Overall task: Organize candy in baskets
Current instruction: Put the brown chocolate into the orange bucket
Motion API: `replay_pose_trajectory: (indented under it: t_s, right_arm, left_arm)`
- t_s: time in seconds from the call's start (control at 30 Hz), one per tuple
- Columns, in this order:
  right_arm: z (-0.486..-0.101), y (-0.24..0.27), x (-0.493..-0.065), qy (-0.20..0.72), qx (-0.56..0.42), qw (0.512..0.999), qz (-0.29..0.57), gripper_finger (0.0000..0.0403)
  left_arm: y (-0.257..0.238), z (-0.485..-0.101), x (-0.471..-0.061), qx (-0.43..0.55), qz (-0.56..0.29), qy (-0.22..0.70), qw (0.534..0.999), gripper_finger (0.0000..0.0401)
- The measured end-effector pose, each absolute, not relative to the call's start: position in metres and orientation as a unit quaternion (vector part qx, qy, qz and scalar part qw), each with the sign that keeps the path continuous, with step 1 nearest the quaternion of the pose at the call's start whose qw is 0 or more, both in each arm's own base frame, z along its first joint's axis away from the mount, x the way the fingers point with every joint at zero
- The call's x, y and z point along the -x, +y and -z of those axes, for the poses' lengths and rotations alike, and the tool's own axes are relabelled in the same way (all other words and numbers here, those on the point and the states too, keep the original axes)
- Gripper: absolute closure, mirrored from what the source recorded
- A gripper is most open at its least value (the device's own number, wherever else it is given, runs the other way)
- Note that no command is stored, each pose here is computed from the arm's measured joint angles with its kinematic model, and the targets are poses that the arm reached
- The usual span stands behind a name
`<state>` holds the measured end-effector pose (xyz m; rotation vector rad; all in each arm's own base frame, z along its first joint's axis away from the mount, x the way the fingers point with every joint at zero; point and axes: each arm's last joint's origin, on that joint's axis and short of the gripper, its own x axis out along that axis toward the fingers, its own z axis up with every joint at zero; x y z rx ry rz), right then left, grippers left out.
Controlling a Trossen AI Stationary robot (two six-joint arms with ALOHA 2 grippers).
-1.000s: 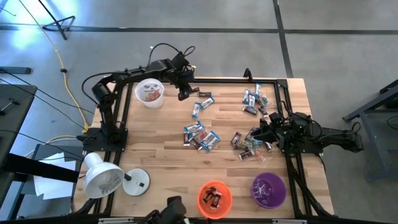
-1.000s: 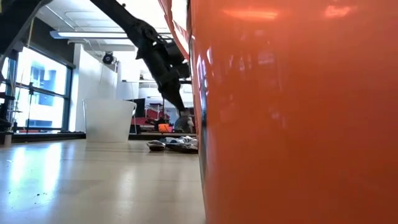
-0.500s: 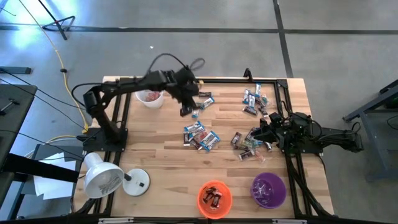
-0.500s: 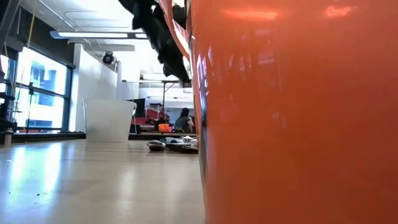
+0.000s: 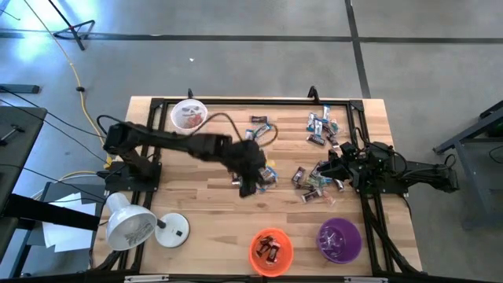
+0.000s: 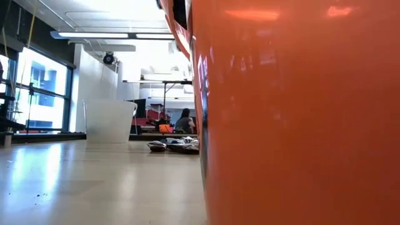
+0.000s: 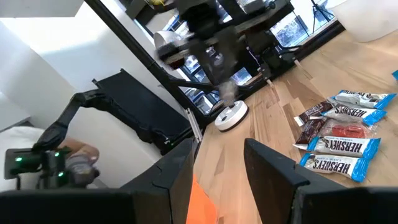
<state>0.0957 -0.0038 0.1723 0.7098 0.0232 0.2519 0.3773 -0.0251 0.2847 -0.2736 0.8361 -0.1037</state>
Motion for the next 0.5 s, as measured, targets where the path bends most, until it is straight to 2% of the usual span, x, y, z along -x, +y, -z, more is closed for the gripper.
replay_pose_trajectory:
  t_s: [0.27, 0.5]
  right_arm:
    - [-0.172, -0.004, -0.096, 0.011, -0.347, 0.930, -0.123, 0.0265]
    - [-0.172, -0.004, -0.096, 0.011, -0.347, 0.930, -0.123, 0.0265]
  left_arm:
    - [-0.092, -0.293, -0.381, 0.194, 0.098, 0.352, 0.911, 0.0382]
    - [-0.125, -0.290, -0.379, 0.230, 0.123, 0.342, 0.903, 0.0382]
